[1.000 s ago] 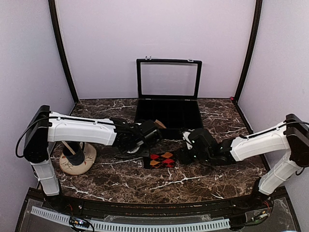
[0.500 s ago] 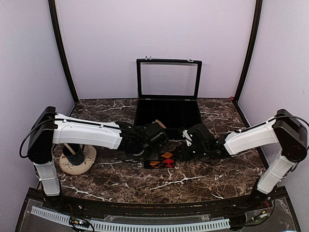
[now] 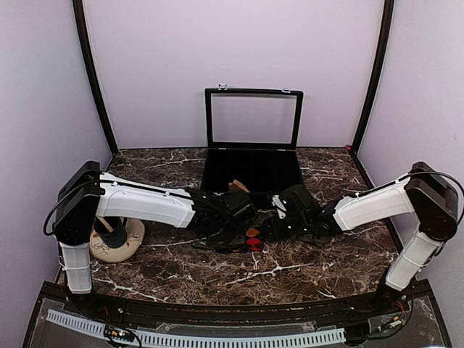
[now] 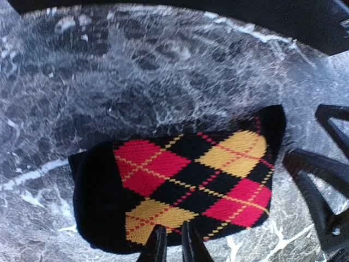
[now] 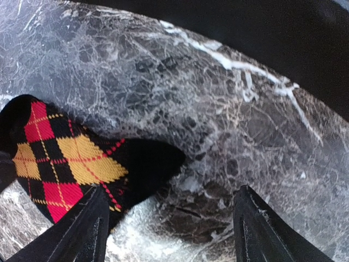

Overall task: Roll the socks
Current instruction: Rotate the sock at the center of the board.

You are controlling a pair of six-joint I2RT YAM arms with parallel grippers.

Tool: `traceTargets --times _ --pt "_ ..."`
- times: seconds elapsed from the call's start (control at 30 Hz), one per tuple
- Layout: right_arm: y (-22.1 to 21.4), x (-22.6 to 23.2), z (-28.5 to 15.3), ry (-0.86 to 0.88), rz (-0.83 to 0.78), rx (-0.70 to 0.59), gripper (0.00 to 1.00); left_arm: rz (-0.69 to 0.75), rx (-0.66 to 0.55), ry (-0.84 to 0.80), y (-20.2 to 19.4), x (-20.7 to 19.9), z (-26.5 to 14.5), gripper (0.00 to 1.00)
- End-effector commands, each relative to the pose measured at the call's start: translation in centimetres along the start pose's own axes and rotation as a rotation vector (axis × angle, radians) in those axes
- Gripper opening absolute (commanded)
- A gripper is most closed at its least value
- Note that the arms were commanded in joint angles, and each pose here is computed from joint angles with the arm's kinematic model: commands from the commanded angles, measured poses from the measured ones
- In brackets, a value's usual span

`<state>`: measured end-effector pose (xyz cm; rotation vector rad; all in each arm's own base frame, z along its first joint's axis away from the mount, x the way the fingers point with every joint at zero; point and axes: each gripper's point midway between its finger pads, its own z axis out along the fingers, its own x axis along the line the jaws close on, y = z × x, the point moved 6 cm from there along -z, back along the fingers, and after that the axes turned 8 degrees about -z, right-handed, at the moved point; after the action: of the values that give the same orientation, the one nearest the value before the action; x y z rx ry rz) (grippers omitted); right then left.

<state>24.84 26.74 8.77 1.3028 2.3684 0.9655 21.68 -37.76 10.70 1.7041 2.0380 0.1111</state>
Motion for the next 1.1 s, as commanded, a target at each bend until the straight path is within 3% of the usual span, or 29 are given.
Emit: traceTargets --times 0.0,0.5,1.07 --pt "1.2 -0.2 0.5 -0.025 -0.018 -0.024 0.72 -0.039 0.026 0.011 -0.5 -0.2 0.5 0.12" --pt "-2.2 -0.7 2.8 -0.051 -0.076 0.081 0.7 -0.026 0.072 0.107 -1.9 2.0 2.1 0.11" --pt "-5.9 -0.3 1.1 -0.078 -0.101 0.14 0.7 0.206 -0.018 0.151 0.5 1.9 0.7 0.12"
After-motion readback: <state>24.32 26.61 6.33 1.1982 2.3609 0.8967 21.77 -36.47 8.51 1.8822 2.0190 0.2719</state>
